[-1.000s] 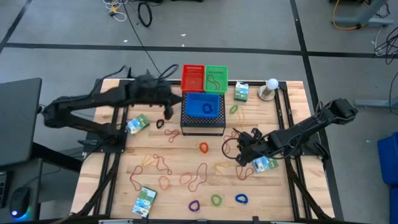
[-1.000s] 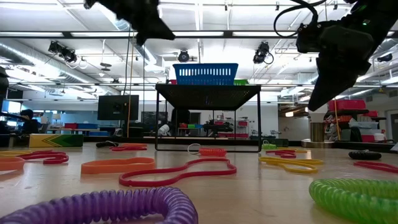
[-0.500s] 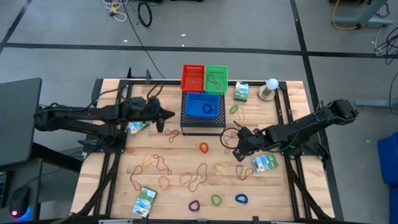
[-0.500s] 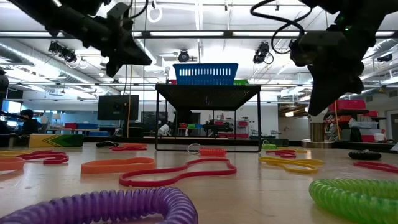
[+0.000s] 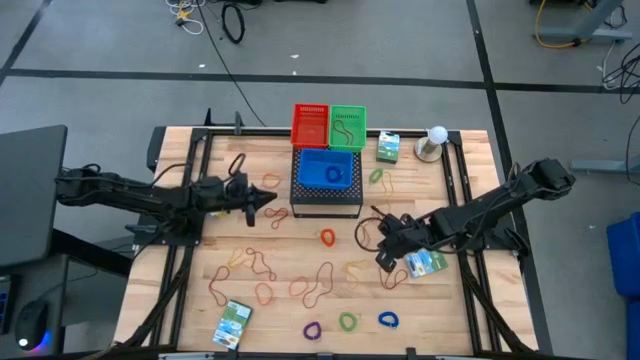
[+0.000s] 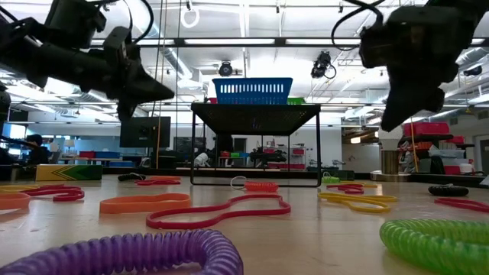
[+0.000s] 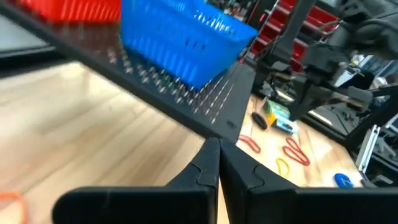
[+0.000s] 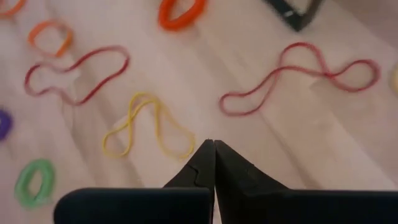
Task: Pick & Place Office Desk Supplies
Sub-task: Put the yellow crayon box into the red bin on the shelf
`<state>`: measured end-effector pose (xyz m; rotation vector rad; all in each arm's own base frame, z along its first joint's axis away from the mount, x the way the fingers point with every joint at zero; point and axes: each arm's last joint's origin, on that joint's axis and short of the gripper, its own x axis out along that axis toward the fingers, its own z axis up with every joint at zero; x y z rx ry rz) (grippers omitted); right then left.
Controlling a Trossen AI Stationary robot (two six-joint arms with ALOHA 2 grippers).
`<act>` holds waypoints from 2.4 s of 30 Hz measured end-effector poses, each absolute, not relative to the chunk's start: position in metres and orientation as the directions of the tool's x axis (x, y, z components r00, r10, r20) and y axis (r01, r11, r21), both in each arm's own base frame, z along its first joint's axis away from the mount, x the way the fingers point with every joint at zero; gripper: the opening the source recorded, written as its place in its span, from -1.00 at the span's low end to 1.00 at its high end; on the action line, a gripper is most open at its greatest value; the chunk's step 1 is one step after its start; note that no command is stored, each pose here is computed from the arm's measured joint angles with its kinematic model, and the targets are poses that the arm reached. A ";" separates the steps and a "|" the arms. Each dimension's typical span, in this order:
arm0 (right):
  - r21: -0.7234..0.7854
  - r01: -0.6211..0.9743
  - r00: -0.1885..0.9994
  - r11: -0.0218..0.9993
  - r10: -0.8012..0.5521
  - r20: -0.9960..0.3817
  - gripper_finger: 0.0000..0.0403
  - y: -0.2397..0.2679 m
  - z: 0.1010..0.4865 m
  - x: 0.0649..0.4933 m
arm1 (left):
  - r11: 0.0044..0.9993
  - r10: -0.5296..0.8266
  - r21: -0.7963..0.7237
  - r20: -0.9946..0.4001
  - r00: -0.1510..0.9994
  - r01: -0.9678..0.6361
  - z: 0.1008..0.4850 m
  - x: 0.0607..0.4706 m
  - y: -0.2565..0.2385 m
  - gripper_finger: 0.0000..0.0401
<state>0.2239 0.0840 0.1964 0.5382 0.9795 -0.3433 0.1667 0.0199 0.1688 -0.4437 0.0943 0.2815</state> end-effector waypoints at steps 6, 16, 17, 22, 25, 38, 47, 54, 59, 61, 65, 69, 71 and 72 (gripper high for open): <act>0.222 0.546 0.421 0.808 -0.036 -0.906 -0.98 0.100 0.217 0.213 | 0.862 0.245 -0.416 -0.160 0.956 -0.290 0.168 0.167 0.020 -0.89; 0.011 0.735 0.047 0.678 -0.035 -0.998 -0.60 0.142 0.233 0.197 | 0.880 0.245 -0.374 -0.170 0.955 -0.292 0.167 0.166 0.020 -0.92; -0.002 0.744 0.032 0.668 -0.039 -0.999 -0.50 0.147 0.229 0.198 | 0.884 0.245 -0.366 -0.171 0.954 -0.292 0.167 0.166 0.020 -0.92; -0.116 0.813 -0.064 0.571 -0.109 -0.992 0.02 0.152 0.202 0.198 | 0.897 0.254 -0.325 -0.178 0.951 -0.301 0.166 0.166 0.020 -0.92; -0.175 0.832 -0.118 0.526 -0.141 -0.983 0.25 0.149 0.188 0.200 | 0.899 0.265 -0.310 -0.179 0.947 -0.310 0.166 0.166 0.020 -0.92; -0.203 0.876 -0.199 0.438 -0.056 -0.978 -0.07 0.128 0.150 0.211 | 0.896 0.269 -0.310 -0.186 0.945 -0.317 0.165 0.166 0.020 -0.92; -0.217 0.877 -0.215 0.430 -0.053 -0.975 -0.68 0.126 0.149 0.209 | 0.892 0.269 -0.320 -0.192 0.944 -0.319 0.165 0.166 0.020 -0.92; -0.184 0.868 -0.187 0.461 -0.041 -0.982 -0.96 0.126 0.155 0.208 | 0.887 0.269 -0.327 -0.206 0.941 -0.325 0.163 0.166 0.020 -0.92; -0.128 0.864 -0.134 0.486 -0.022 -0.991 -0.98 0.127 0.167 0.211 | 0.887 0.269 -0.327 -0.206 0.941 -0.325 0.163 0.166 0.020 -0.92; -0.101 0.857 -0.109 0.506 -0.013 -0.994 -0.98 0.128 0.173 0.213 | 0.888 0.269 -0.326 -0.208 0.941 -0.326 0.163 0.166 0.020 -0.92; -0.036 0.844 -0.043 0.534 0.000 -0.999 -0.98 0.130 0.190 0.218 | 0.888 0.269 -0.325 -0.210 0.940 -0.326 0.163 0.166 0.020 -0.92; 0.028 0.826 0.028 0.563 0.010 -1.000 -0.99 0.132 0.214 0.224 | 0.888 0.269 -0.323 -0.210 0.940 -0.326 0.163 0.166 0.020 -0.92; 0.053 0.816 0.055 0.576 0.015 -0.998 -0.99 0.132 0.226 0.228 | 0.888 0.269 -0.323 -0.210 0.940 -0.326 0.163 0.166 0.020 -0.92; 0.071 0.811 0.074 0.580 0.019 -0.997 -0.99 0.132 0.232 0.230 | 0.888 0.270 -0.324 -0.210 0.940 -0.327 0.163 0.166 0.020 -0.92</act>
